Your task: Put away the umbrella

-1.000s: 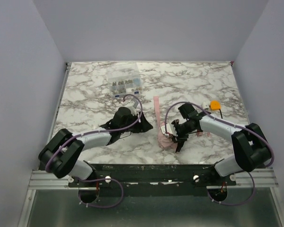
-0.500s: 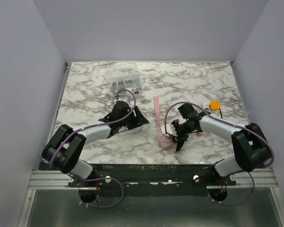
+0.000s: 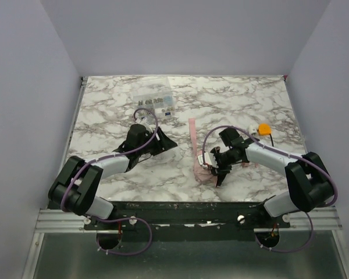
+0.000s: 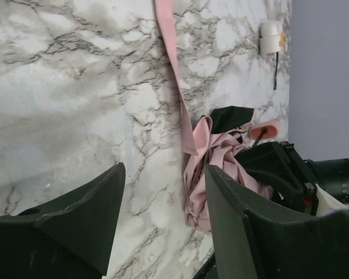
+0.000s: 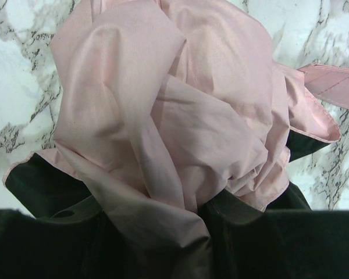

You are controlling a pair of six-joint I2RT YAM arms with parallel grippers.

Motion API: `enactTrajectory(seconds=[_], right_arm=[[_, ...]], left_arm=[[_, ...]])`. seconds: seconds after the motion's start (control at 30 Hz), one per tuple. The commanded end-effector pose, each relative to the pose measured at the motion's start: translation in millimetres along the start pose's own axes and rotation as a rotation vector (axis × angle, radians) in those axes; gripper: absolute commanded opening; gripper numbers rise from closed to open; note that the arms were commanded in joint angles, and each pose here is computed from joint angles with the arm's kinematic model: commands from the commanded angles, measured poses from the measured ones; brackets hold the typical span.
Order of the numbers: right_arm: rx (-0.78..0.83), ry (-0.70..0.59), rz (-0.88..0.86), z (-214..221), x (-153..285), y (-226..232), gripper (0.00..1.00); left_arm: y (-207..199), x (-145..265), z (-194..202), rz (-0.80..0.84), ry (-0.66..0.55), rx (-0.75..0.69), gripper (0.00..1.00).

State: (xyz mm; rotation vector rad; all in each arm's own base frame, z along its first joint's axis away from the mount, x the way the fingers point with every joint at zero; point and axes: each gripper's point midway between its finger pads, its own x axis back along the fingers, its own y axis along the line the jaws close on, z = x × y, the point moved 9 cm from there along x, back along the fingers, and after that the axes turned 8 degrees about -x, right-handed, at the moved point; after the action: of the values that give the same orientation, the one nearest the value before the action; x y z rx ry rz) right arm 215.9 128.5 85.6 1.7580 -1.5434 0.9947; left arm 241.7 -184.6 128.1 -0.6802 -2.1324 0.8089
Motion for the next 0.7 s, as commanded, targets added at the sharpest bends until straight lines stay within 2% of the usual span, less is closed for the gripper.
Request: enactTrajectory(seconds=[0.0,0.3,0.67], right_arm=[[-0.07,0.245,-0.063,43,-19,26,0.23],[-0.123,0.254,-0.1,43,-22,27,0.23],[-0.15,0.252,-0.104,43,-21,31,0.23]], left_arm=[[-7,-3,-3,0.119,0.003,-0.051,0.58],[-8,-33,-3,0.221,0.103,0.063,0.56],[-14,-49,3,0.222,0.143,0.139,0.56]])
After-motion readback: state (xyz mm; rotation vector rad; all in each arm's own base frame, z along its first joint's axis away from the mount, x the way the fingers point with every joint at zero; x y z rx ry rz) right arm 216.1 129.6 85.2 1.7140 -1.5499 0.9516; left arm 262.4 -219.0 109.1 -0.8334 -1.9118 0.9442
